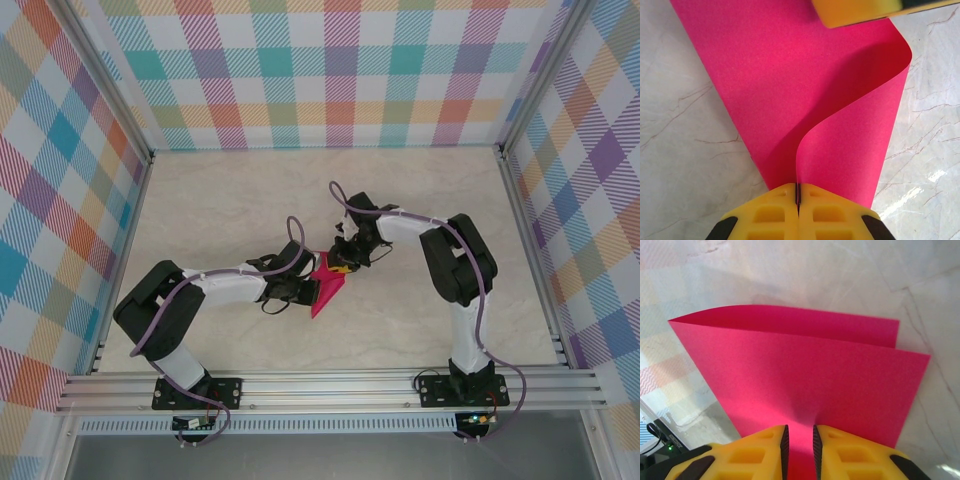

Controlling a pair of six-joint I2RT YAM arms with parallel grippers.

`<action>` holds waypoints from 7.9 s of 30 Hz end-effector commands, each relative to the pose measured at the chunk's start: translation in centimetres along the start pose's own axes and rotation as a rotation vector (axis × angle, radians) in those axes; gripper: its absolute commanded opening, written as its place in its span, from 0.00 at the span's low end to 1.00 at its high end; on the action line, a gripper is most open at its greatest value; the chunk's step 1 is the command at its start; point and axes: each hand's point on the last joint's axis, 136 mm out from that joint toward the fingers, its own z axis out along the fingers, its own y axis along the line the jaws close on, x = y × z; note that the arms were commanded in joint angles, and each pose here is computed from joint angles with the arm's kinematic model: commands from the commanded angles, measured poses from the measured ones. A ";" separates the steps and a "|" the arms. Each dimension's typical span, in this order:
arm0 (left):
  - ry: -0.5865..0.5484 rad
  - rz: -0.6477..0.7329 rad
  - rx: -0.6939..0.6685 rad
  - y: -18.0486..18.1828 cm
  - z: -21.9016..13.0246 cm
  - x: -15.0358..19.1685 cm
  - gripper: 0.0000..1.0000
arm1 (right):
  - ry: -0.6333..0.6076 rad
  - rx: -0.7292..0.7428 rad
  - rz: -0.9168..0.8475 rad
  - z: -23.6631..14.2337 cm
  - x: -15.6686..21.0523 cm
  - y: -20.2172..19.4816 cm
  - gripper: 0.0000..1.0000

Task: Fold a paper plane with a square sheet of paper (pick it up from the middle)
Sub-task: Third fold the triangle at the center of the table.

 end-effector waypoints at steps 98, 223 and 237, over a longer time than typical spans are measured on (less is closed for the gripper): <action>0.096 -0.003 -0.035 2.1 2.5 2.6 0.00 | -0.064 -0.322 0.124 3.3 11.8 4.5 0.03; 0.178 0.004 -0.053 2.5 3.2 3.9 0.01 | -0.143 -0.178 0.201 -1.2 2.3 -5.3 0.07; 0.145 0.016 -0.046 1.7 1.5 2.6 0.06 | -0.107 -0.243 0.127 -2.4 2.6 -0.4 0.10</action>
